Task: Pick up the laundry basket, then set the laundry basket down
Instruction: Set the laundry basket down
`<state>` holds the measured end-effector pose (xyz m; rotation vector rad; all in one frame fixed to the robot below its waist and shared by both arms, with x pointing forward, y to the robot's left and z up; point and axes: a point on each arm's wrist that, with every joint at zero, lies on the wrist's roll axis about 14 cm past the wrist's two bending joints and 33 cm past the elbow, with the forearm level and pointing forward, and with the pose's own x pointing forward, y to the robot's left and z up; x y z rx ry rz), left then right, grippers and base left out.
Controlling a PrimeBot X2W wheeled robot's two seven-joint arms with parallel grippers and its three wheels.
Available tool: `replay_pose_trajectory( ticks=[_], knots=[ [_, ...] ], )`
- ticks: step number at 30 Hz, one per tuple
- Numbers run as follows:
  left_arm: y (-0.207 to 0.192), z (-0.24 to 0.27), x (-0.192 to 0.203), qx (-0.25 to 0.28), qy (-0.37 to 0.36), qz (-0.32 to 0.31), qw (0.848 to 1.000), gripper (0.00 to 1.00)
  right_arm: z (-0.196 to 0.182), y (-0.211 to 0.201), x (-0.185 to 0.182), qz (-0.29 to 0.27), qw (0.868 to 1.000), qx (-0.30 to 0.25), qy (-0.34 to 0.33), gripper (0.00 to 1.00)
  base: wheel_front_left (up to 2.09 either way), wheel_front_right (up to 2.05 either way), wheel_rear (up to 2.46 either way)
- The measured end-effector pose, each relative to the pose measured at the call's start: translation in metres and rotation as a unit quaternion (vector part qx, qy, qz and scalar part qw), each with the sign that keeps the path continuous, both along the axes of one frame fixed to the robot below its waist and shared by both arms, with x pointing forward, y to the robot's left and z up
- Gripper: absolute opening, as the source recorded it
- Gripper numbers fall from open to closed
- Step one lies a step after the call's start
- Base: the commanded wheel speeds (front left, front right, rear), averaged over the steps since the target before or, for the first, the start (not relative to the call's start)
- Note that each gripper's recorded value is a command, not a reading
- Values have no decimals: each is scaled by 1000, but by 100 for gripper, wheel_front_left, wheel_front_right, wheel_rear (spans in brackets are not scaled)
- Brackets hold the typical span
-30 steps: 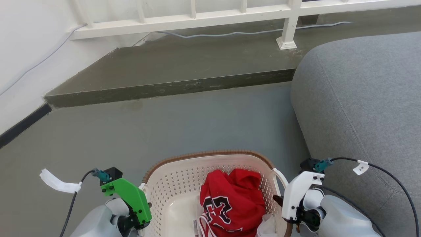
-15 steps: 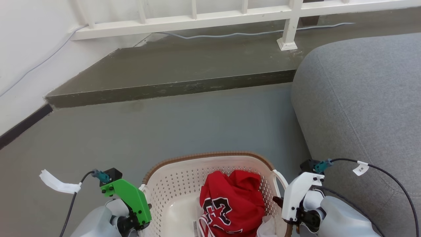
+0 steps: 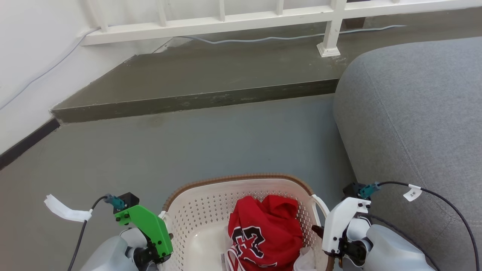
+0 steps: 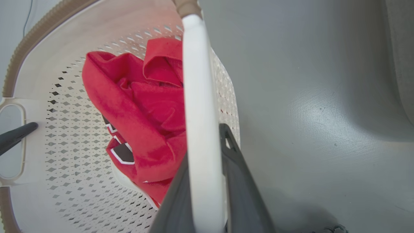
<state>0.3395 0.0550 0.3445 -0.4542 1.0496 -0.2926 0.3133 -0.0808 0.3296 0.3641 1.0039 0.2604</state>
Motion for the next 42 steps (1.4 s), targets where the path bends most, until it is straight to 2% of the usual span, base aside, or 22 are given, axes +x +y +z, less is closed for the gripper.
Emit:
replay_pose_trajectory(
  ticks=[16, 31, 42],
  knots=[
    [4, -10, 2, 0, 11, 5, 1000, 0, -7, 3, 4, 7, 1000, -1, 9, 0, 0, 0, 0],
    [4, -17, 48, -3, -15, 19, 1000, 0, -9, 3, 56, 11, 1000, -11, -18, 0, 0, 0, 0],
    [7, -36, 83, 4, -27, 23, 999, 0, -25, 6, 91, 16, 999, -20, -33, 0, 0, 0, 0]
  ],
)
